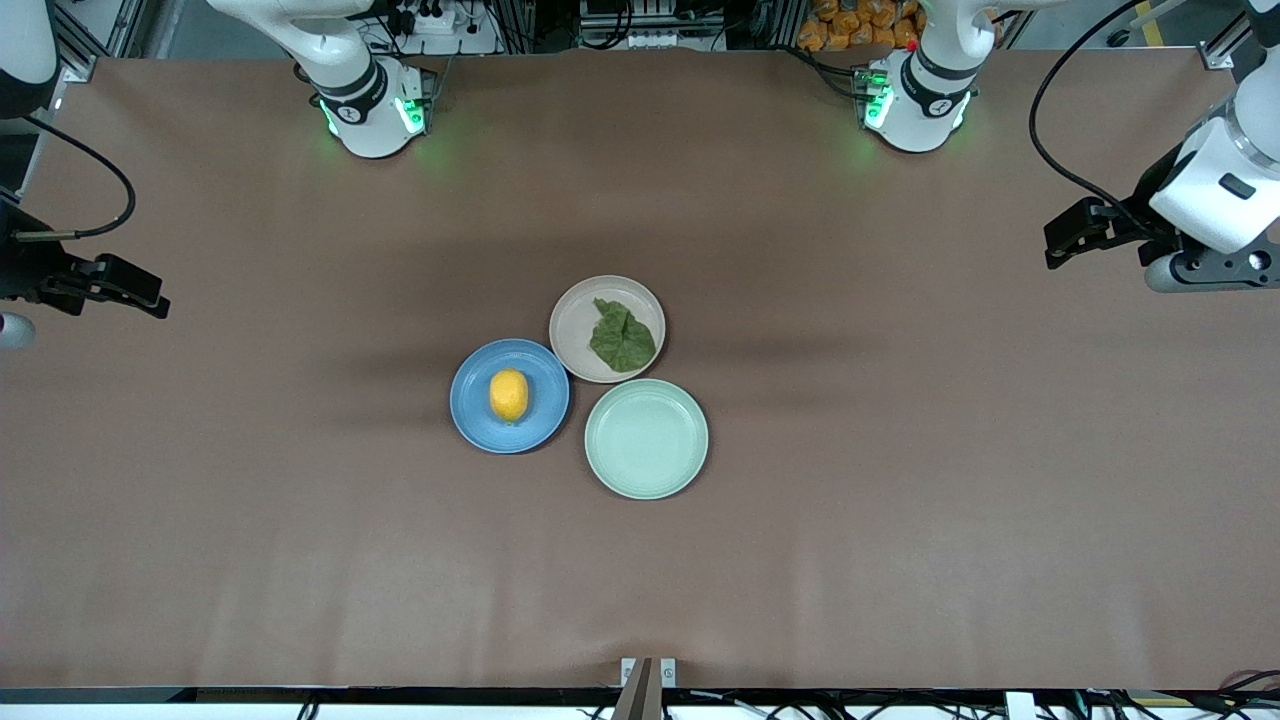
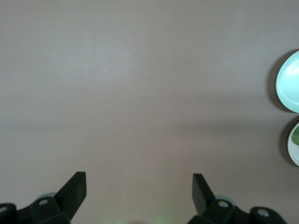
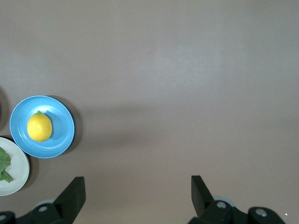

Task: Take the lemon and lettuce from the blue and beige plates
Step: 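Reach the left gripper to the lettuce while the right gripper reaches the lemon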

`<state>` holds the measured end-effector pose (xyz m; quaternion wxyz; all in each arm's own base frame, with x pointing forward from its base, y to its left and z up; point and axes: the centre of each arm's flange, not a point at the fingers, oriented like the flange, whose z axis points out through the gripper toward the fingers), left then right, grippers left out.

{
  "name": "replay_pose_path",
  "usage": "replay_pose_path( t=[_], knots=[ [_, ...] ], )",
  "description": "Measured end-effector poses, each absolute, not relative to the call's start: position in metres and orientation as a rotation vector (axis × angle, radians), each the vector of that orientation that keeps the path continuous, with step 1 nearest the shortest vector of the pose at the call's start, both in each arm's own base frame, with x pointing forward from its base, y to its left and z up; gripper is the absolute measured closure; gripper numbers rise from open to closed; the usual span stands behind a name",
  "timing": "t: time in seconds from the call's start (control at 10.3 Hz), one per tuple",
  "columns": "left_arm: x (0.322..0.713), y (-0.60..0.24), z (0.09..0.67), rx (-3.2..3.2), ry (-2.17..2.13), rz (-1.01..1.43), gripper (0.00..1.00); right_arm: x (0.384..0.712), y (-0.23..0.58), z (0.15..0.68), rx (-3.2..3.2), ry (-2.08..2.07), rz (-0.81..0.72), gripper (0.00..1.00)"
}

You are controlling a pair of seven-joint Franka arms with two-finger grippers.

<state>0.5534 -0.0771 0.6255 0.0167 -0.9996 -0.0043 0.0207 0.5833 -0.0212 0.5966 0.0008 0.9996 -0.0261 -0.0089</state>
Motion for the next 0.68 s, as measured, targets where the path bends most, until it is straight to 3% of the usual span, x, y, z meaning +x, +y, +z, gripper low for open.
replay_pose_path(
  t=[0.39,0.68],
  knots=[
    [0.553,-0.096,0.625,-3.108,0.043,0.061,0.0,0.583,-0.022,0.597,3.139,-0.083,-0.028,0.0],
    [0.55,-0.201,0.588,-3.206,0.067,0.172,0.0,0.583,-0.021,0.596,3.14,-0.081,-0.03,0.0]
  ],
)
